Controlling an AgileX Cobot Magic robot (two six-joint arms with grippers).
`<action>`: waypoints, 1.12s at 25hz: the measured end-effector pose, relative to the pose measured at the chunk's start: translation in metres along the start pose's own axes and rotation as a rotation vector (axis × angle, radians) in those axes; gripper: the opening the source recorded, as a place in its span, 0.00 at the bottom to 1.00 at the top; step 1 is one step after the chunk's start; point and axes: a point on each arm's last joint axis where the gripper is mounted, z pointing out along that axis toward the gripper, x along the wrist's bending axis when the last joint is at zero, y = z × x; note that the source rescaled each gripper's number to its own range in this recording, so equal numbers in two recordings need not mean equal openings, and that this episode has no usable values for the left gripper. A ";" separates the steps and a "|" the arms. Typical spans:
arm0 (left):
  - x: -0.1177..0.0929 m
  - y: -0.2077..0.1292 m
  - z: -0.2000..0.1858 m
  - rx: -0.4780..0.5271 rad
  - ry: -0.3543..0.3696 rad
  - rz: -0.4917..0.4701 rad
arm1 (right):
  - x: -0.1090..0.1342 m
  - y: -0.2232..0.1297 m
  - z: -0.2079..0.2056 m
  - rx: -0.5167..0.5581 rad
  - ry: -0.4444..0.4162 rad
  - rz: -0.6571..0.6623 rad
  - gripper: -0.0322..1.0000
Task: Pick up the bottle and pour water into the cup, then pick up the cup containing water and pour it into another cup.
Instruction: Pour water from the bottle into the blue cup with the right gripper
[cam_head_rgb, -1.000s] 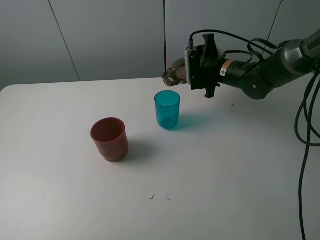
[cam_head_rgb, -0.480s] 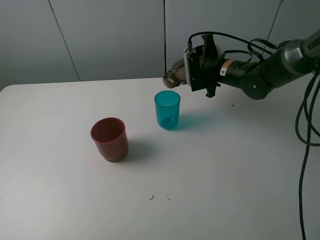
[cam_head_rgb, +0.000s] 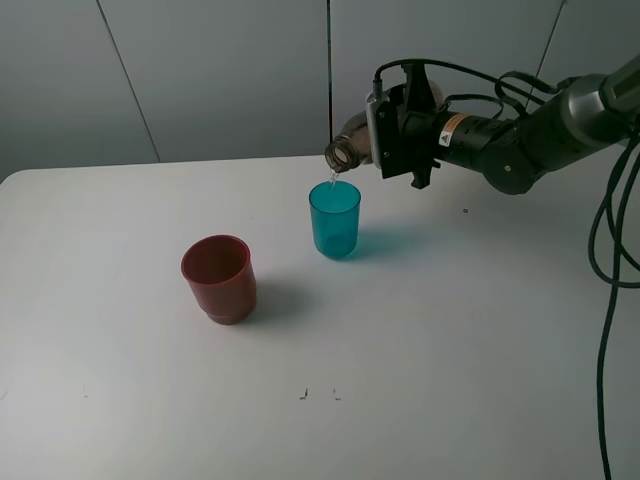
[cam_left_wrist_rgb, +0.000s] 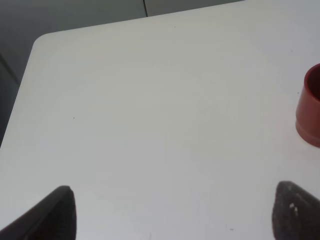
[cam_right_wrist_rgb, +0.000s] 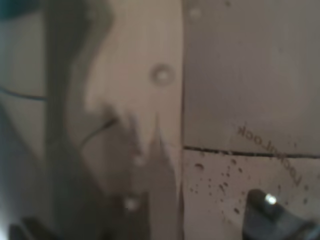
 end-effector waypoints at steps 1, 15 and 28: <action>0.000 0.000 0.000 0.000 0.000 0.000 | 0.000 0.000 0.000 0.000 -0.001 -0.007 0.04; 0.000 0.000 0.000 0.000 0.000 0.000 | -0.001 -0.002 0.000 0.023 -0.011 -0.059 0.04; 0.000 0.000 0.000 0.000 0.000 0.000 | -0.002 -0.004 0.000 0.050 -0.016 -0.069 0.04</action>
